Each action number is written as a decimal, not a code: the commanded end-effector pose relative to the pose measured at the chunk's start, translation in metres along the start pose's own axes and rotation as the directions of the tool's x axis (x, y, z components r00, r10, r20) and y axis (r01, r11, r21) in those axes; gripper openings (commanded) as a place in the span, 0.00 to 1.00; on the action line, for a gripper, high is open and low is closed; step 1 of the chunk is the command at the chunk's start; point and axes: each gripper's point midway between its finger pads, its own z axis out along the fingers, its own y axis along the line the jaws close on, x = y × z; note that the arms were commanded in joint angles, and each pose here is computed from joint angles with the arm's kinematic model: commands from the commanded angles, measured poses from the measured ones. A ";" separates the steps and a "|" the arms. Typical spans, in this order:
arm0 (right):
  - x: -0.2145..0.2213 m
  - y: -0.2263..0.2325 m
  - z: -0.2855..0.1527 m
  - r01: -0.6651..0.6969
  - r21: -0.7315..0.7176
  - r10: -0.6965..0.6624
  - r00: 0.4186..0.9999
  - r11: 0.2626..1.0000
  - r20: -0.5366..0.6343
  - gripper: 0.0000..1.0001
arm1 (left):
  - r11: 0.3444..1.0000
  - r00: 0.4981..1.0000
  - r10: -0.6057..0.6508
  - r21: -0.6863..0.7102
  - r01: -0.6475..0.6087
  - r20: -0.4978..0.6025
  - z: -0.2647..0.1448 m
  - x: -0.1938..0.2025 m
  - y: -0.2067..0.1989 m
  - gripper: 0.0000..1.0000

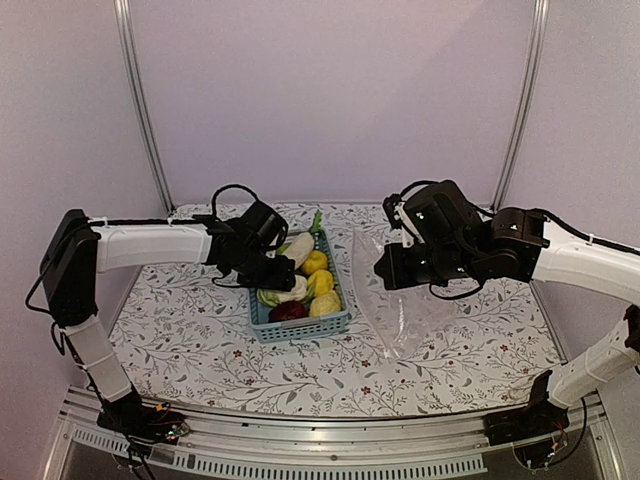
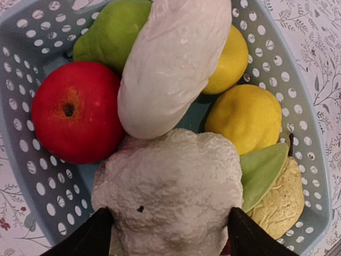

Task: Place the food in the zip-top bag and seal the zipper
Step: Pick up the fake vegetable from the bin.

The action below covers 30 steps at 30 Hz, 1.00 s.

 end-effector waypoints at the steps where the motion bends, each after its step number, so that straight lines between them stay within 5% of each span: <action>1: -0.012 0.007 -0.003 -0.009 -0.024 0.009 1.000 1.000 0.026 0.00 | 0.999 0.996 0.027 -0.029 -0.029 -0.081 0.017 0.021 0.006 0.68; 18: -0.012 0.006 -0.006 -0.020 -0.024 0.021 0.999 0.999 0.032 0.00 | 1.000 0.999 0.008 0.008 -0.008 0.036 -0.023 0.006 0.008 0.13; 30: -0.016 0.004 -0.011 -0.025 -0.023 0.026 0.998 0.999 0.052 0.00 | 0.977 0.966 0.094 0.167 -0.136 0.239 -0.111 -0.014 -0.014 0.04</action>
